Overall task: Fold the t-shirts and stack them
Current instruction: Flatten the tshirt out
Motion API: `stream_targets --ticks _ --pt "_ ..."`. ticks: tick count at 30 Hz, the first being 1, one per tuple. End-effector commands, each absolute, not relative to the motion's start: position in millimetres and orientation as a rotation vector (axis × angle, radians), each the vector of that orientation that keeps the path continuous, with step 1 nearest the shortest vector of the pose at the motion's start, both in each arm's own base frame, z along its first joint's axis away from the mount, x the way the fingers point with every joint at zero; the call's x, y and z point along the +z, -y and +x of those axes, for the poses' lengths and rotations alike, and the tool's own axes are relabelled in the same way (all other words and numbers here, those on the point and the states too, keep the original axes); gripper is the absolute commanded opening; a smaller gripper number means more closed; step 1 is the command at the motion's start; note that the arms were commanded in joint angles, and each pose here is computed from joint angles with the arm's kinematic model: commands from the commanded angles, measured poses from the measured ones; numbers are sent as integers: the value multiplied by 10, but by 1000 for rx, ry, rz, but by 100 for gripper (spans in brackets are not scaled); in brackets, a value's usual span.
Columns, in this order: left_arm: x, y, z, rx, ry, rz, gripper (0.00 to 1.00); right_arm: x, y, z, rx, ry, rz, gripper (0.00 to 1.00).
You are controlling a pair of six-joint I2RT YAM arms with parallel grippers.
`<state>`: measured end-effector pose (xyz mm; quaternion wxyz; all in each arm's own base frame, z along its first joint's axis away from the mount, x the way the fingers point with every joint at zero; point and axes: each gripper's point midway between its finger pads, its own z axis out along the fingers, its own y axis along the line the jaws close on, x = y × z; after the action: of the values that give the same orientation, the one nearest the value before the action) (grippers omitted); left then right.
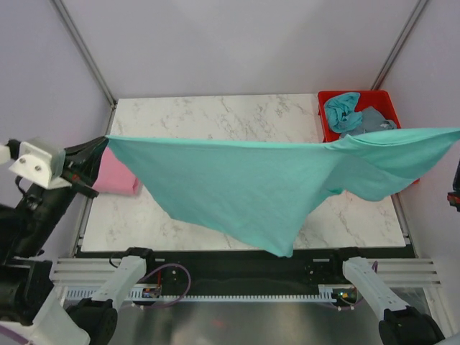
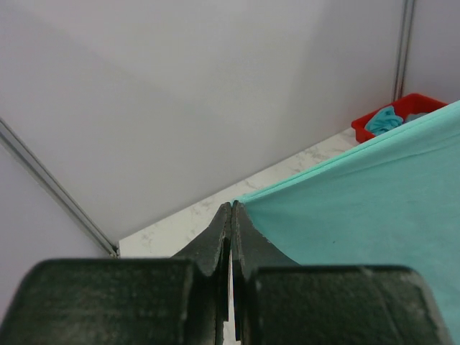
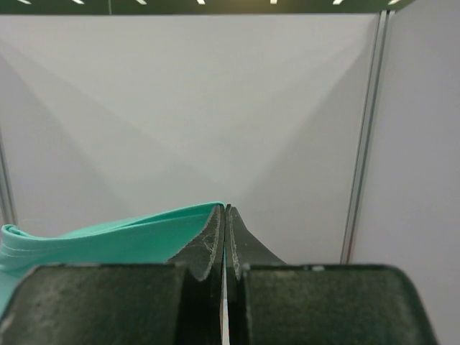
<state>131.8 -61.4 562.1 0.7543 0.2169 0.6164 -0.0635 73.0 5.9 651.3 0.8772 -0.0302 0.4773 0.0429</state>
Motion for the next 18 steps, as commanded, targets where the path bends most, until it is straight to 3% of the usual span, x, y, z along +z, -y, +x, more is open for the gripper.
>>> stream_targets --ticks 1,4,8,18 --pt "5811 600 1082 -123 -1257 456 2 6536 -20 501 73 -983 -68 0" --pt "5732 580 1061 -101 -1279 467 2 6509 -2 503 57 -998 -69 0" --pt "5216 547 1357 -91 -1485 509 2 6178 12 862 -9 -1127 -96 0" --pt "3569 538 2295 -119 -1910 666 2 4879 -227 2528 -37 -1486 -200 0"
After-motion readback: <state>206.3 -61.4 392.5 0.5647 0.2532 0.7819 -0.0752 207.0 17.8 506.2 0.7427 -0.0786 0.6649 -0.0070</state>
